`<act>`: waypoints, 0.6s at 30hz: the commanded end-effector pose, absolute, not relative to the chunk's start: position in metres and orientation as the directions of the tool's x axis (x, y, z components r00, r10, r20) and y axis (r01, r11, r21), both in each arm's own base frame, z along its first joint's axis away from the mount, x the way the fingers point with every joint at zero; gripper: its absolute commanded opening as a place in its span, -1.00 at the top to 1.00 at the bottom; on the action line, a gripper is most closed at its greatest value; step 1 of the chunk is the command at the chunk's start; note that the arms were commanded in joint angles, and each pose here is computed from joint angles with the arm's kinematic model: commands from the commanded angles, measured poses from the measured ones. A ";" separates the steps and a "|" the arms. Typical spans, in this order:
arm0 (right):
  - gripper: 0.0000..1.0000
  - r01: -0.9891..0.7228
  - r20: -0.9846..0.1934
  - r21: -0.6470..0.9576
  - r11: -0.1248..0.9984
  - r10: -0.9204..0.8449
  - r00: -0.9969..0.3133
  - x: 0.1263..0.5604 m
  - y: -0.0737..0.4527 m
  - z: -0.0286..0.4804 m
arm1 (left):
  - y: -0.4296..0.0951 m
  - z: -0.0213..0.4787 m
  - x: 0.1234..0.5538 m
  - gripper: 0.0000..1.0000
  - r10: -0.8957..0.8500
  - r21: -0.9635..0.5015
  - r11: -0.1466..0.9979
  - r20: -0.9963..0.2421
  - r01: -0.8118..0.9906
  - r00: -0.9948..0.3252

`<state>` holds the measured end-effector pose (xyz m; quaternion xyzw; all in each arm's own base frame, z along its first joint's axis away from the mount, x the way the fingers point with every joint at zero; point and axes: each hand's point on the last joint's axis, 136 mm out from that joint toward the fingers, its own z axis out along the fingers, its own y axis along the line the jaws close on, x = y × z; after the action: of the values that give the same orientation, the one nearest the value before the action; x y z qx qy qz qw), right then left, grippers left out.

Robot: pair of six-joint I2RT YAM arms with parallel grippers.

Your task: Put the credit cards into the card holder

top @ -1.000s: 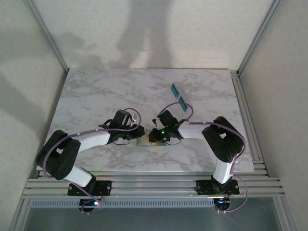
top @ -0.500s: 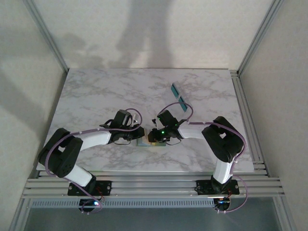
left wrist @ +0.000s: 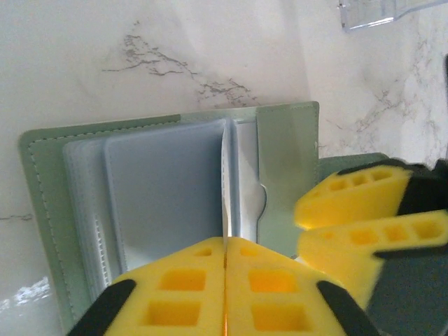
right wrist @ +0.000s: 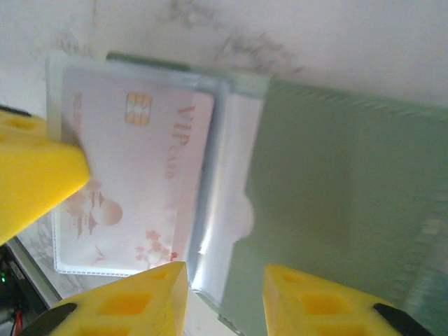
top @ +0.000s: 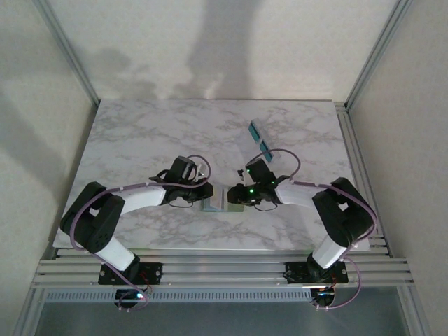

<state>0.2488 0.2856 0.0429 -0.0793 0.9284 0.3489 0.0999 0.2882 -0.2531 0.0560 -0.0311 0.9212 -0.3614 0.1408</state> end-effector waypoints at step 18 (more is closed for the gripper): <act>0.23 -0.080 -0.317 0.646 0.759 0.172 -0.933 0.296 0.190 0.100 | -0.337 0.068 0.282 0.00 0.006 -0.695 0.698 -0.238 0.175 -0.971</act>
<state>0.2913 0.1981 0.0789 0.0311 0.9257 0.3399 0.1630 0.2793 -0.3275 0.0657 0.0452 0.9177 -0.3776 0.1153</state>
